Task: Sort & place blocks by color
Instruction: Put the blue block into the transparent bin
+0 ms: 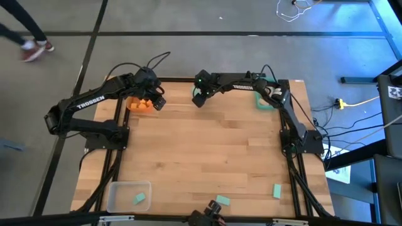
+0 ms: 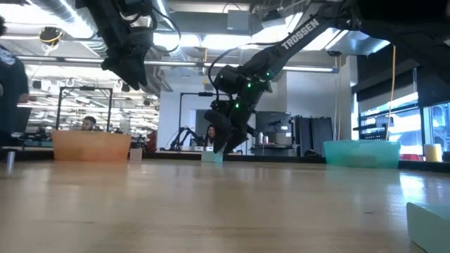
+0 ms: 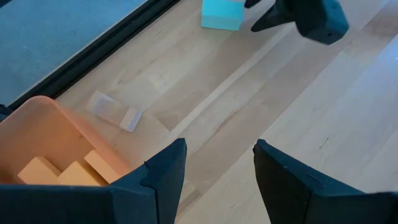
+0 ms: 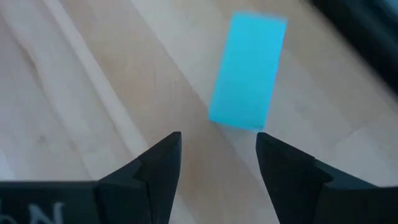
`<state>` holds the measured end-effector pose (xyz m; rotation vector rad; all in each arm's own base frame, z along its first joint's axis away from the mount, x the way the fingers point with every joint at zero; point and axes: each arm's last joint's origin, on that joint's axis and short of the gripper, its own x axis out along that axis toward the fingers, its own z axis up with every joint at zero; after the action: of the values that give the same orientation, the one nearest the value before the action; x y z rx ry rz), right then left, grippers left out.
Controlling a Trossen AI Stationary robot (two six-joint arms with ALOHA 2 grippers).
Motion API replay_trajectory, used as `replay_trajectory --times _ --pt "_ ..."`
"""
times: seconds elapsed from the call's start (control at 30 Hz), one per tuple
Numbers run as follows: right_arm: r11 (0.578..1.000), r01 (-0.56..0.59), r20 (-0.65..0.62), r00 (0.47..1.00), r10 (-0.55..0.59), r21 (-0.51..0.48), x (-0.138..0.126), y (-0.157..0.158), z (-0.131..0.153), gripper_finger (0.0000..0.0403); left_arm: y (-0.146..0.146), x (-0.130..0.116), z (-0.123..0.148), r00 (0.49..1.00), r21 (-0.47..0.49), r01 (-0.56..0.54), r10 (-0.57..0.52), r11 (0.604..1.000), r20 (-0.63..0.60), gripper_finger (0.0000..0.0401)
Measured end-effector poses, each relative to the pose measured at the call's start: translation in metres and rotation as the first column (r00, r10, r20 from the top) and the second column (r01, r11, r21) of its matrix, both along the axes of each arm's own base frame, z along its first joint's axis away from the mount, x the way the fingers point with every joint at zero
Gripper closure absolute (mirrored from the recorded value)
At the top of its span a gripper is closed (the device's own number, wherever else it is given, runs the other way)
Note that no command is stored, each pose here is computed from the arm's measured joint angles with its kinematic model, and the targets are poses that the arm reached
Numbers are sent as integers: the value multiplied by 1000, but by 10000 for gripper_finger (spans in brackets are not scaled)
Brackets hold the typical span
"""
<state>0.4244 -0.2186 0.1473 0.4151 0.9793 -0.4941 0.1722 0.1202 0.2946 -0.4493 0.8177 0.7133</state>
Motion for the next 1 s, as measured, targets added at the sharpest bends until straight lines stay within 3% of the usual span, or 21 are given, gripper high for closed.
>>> replay_trajectory --times 0.33,0.5,0.6,0.7,1.0 --pt "1000 7 -19 1000 -6 13 -1 0 -7 249 0 0 0 1000 1 0 0 1000 -1 222" --pt "994 16 -55 998 -10 108 -7 3 -6 251 0 0 0 1000 2 -2 2 1000 -2 222" --pt "983 -5 -38 999 12 186 -6 5 12 251 0 0 0 1000 2 -2 2 1000 -2 222" --pt "980 -20 -15 1000 24 200 -1 3 34 251 0 0 0 1000 2 -2 2 1000 -2 222" --pt "999 -36 171 985 30 33 13 -19 95 251 0 0 0 1000 2 -2 2 1000 -2 222"
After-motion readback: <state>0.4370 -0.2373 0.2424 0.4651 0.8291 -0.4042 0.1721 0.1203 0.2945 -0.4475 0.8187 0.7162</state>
